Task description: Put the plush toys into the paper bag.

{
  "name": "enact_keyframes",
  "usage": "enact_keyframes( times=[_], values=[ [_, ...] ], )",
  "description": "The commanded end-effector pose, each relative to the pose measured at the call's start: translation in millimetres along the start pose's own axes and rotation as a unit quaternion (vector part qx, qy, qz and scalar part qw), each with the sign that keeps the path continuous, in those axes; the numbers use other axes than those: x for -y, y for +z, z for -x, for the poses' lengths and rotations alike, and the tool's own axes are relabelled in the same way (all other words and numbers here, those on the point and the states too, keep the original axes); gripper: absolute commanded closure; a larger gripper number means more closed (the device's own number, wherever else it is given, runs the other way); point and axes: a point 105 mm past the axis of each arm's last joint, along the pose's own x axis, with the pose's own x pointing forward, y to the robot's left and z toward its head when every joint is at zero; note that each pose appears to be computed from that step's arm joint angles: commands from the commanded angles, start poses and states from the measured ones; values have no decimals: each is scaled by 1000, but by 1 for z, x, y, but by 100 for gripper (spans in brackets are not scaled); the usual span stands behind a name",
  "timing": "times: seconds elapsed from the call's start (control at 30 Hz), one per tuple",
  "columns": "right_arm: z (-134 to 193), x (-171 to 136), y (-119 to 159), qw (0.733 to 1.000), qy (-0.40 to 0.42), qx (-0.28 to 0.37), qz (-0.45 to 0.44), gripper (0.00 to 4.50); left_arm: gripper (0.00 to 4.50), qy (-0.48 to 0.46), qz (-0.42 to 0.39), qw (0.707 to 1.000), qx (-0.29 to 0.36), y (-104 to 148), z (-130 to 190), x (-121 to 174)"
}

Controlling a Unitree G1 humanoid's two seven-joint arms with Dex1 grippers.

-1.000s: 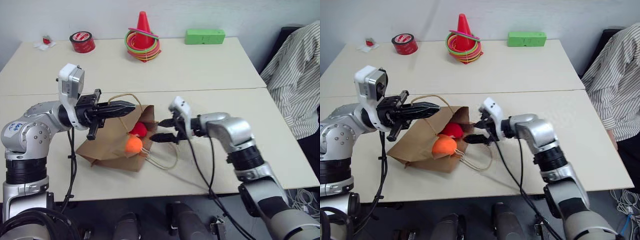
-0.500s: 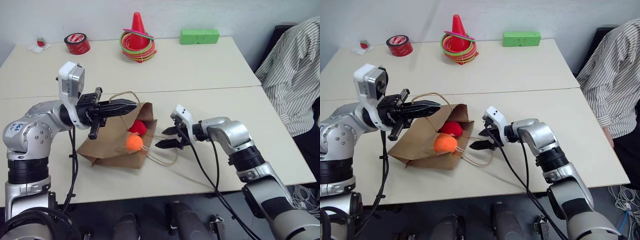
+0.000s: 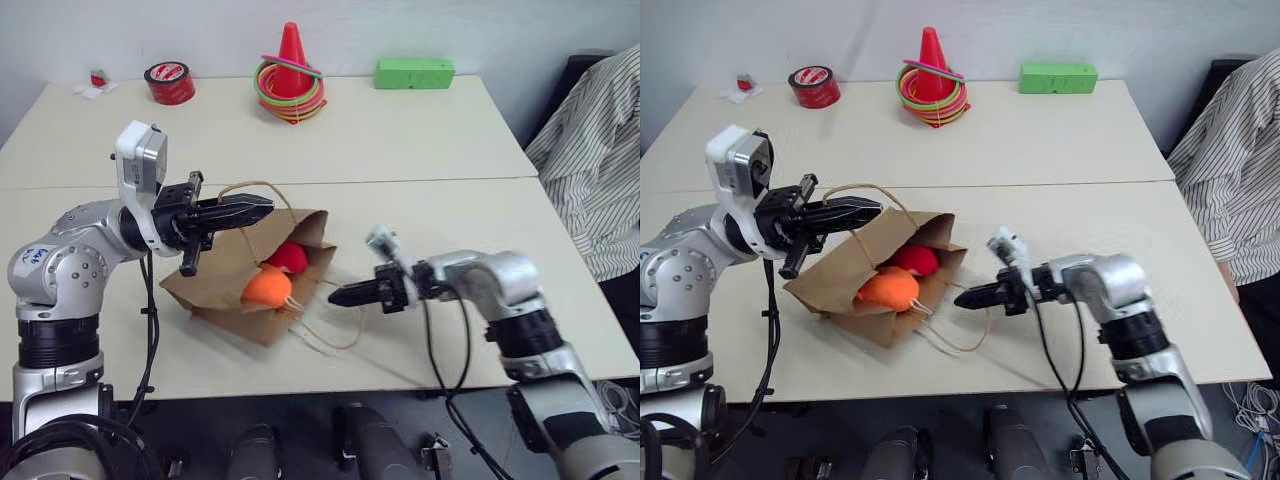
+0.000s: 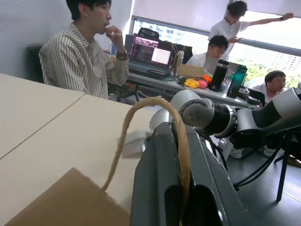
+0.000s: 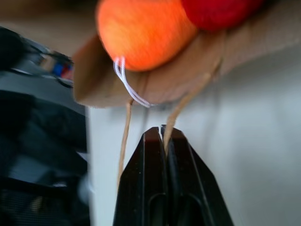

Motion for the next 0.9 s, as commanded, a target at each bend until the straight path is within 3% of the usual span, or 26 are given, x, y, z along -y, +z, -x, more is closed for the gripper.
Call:
enact_keyframes(
  times=[0.03, 0.3, 0.53, 0.63, 0.9],
  values=[
    [35, -41, 34, 997, 41, 60, 18, 445, 450, 32, -48, 998, 13, 10, 3, -4],
    [84, -69, 99, 990, 7, 138, 42, 445, 450, 136, -106, 984, 50, 6, 2, -36],
    [88, -45, 95, 988, -30, 146, 41, 445, 450, 142, -108, 981, 72, 8, -10, -44],
    [97, -48, 84, 989, -27, 139, 47, 387, 390, 123, -109, 984, 68, 12, -8, -37],
    [132, -49, 76, 983, -83, 152, 66, 111, 144, 103, -114, 988, -6, 8, 11, -19]
  ],
)
